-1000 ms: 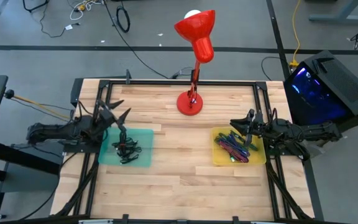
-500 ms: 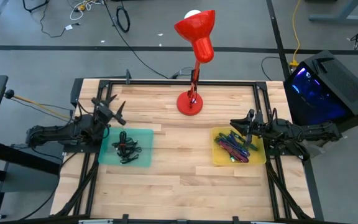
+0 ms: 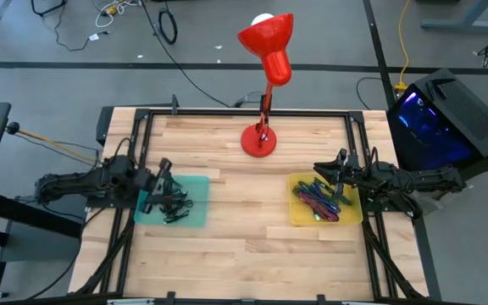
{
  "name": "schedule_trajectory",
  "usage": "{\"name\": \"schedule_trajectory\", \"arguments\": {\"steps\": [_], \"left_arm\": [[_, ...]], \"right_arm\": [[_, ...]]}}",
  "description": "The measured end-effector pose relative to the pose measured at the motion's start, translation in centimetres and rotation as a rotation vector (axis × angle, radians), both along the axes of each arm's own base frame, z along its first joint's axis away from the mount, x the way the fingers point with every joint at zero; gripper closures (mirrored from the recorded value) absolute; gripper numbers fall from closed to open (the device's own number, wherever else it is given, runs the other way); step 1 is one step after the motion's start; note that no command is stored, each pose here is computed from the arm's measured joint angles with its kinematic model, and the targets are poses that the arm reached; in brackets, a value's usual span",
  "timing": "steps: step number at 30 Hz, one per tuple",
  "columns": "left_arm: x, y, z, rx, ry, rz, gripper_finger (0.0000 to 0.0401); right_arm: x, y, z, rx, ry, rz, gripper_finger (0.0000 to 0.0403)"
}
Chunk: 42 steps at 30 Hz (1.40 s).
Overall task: Pick & Place USB Port
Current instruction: Return to Home Position
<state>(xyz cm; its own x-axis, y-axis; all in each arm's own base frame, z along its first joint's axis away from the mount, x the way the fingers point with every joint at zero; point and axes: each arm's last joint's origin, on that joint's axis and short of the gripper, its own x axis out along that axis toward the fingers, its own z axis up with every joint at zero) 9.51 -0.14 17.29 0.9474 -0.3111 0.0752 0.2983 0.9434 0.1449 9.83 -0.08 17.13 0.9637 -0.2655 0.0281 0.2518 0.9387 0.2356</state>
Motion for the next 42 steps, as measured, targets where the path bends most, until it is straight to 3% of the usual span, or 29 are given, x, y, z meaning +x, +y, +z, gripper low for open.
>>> {"name": "schedule_trajectory", "arguments": {"steps": [3, 9, 42], "left_arm": [[0.0, -0.1, 0.0, -0.046, 0.017, -0.025, 0.0163], [0.1, 0.6, -0.1, -0.167, 0.051, 0.165, 0.0163], [0.1, 0.9, 0.3, -0.160, 0.000, 0.194, 0.0163]], "right_arm": [[0.0, 0.0, 0.0, 0.000, 0.000, -0.001, 0.0333], [0.0, 0.0, 0.0, 0.000, 0.000, 0.000, 0.0333], [0.0, 0.0, 0.0, 0.000, 0.000, 0.000, 0.0333]]}}
